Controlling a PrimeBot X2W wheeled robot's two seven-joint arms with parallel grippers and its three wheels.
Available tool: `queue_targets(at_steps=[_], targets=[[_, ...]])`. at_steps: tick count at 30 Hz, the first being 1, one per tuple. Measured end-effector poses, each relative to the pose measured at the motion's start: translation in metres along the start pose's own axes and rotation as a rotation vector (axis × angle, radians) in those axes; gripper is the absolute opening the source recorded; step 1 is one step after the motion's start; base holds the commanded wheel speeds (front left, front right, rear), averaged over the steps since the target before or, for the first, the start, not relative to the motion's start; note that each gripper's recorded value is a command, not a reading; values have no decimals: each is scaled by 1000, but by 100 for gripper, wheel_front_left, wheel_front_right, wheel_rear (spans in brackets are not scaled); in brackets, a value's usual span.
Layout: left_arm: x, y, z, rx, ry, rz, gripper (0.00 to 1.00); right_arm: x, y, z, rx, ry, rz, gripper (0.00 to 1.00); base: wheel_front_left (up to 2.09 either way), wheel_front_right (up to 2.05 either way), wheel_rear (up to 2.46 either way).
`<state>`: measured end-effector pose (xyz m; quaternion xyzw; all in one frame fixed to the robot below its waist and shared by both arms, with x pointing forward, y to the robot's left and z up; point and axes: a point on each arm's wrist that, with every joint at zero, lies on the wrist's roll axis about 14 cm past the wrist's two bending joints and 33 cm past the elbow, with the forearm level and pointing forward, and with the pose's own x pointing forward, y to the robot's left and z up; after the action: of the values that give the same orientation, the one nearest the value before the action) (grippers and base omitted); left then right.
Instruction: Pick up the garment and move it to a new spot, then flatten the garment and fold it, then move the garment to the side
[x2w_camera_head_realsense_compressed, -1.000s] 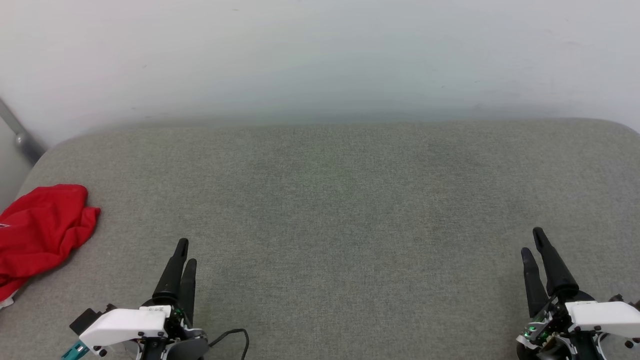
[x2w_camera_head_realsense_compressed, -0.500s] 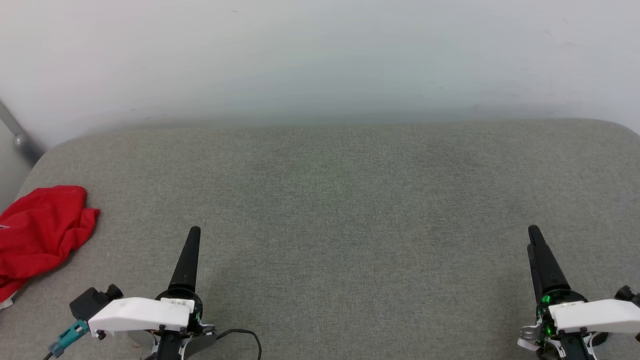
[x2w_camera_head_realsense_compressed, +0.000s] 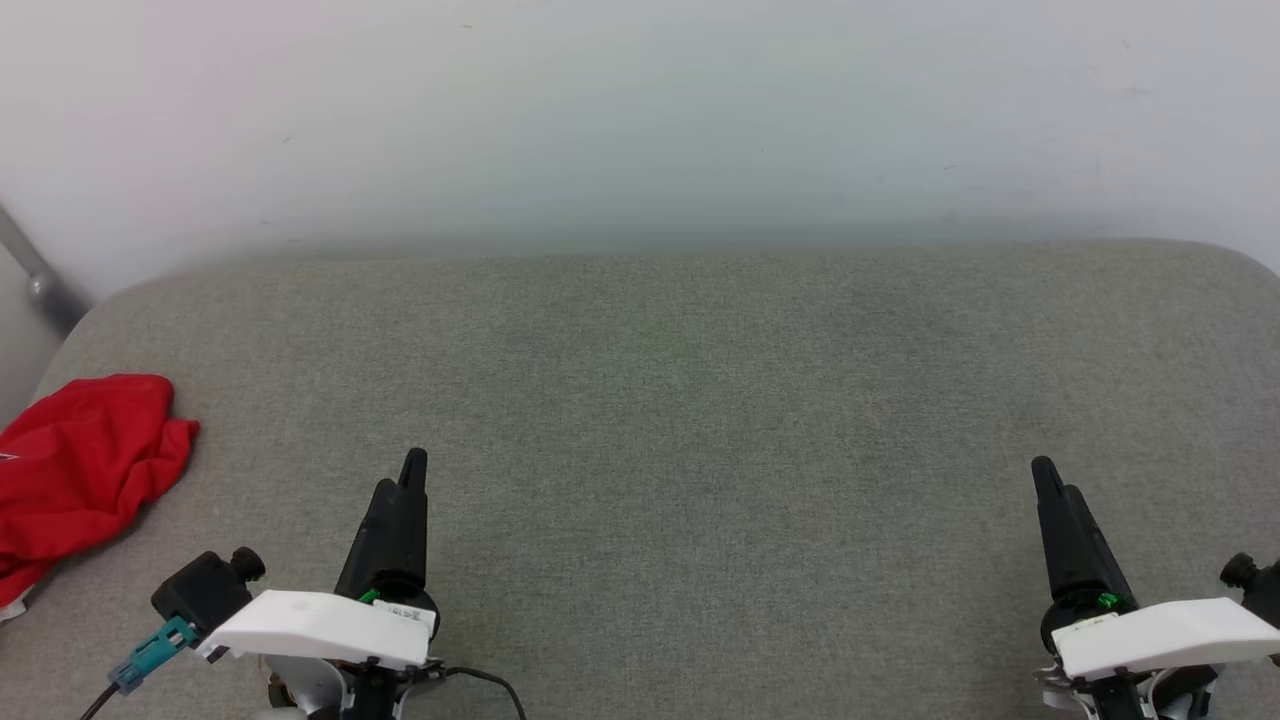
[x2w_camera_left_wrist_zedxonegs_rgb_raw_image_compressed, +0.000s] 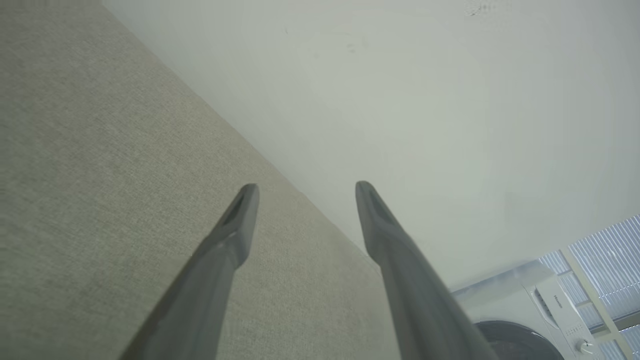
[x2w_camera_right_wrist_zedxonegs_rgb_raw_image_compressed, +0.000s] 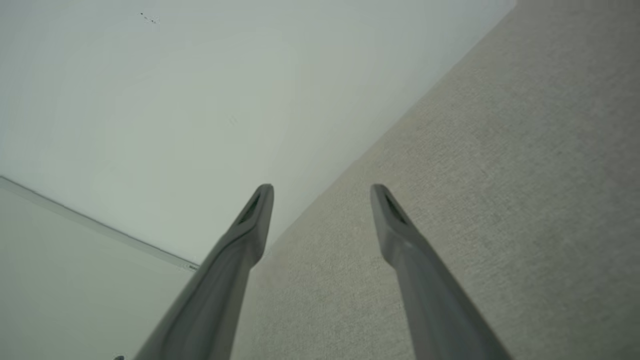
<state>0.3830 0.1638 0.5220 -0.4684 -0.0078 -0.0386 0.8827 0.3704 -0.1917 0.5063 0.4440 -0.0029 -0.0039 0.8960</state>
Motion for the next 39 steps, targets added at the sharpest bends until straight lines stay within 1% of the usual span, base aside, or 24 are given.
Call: queue_targets(at_steps=[10, 23, 39], targets=[[-1, -6, -7, 187, 13, -24, 100, -1, 4, -2, -191, 20, 18, 100, 0, 0, 0], [-2, -12, -12, 383, 13, -53, 100, -2, 14, 0, -393, 7, 53, 100, 0, 0, 0], [-2, -23, -11, 585, -14, -92, 100, -3, 24, 4, -580, -12, 86, 100, 0, 0, 0]])
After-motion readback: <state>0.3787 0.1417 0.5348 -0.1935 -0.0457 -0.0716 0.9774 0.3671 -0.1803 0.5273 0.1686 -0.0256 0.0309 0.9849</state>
